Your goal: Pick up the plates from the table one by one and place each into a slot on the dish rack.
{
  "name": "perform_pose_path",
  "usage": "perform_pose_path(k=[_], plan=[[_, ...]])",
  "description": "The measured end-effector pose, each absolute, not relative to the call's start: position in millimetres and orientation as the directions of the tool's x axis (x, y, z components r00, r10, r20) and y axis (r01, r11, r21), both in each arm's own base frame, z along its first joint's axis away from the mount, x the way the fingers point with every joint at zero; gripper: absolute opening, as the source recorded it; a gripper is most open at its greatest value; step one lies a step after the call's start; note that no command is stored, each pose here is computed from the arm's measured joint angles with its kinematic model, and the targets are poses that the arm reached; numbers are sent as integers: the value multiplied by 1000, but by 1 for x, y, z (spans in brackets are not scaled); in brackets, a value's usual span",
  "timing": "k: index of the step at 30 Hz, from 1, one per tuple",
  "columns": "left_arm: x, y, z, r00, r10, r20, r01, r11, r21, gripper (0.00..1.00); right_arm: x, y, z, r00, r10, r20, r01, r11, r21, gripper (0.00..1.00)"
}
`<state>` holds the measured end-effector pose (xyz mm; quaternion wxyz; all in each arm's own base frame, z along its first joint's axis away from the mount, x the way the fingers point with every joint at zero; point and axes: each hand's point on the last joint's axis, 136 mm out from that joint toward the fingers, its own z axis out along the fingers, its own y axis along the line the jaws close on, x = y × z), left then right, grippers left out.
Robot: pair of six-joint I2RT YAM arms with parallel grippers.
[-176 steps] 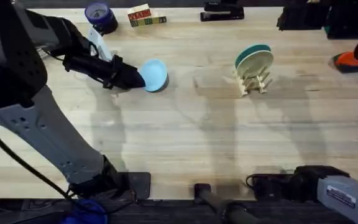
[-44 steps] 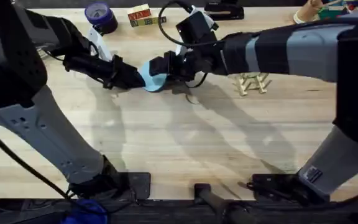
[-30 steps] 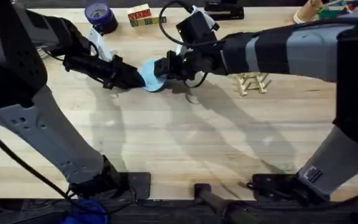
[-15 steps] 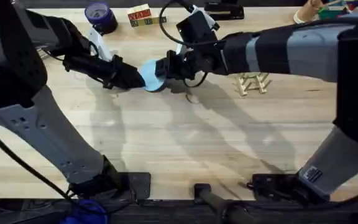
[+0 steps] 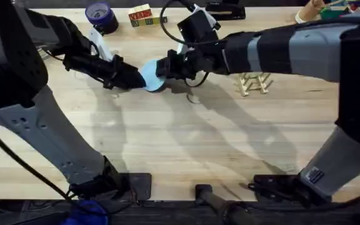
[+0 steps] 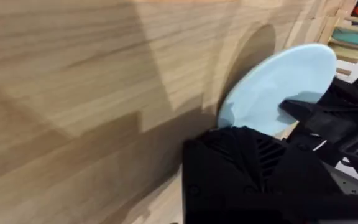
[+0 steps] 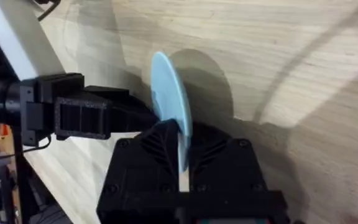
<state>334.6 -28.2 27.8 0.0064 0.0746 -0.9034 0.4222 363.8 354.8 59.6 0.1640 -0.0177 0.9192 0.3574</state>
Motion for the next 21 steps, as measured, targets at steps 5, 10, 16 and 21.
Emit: perform_pose_path(k=[5, 10, 16, 21], plan=[[336, -25, 30, -987, -116, 113, -161, 651, -742, 43, 363, 356, 61, -946, 82, -313, -153, 739, 656, 69], [340, -17, 33, -985, -97, 142, -169, 696, -698, 43, 363, 359, 63, -946, 78, -316, -160, 733, 661, 57], [354, -6, 52, -987, -88, 137, -158, 734, -661, 42, 364, 360, 65, -944, 81, -319, -162, 730, 664, 42], [366, -1, 79, -989, -88, 115, -142, 744, -653, 42, 364, 360, 65, -944, 82, -318, -161, 729, 665, 39]])
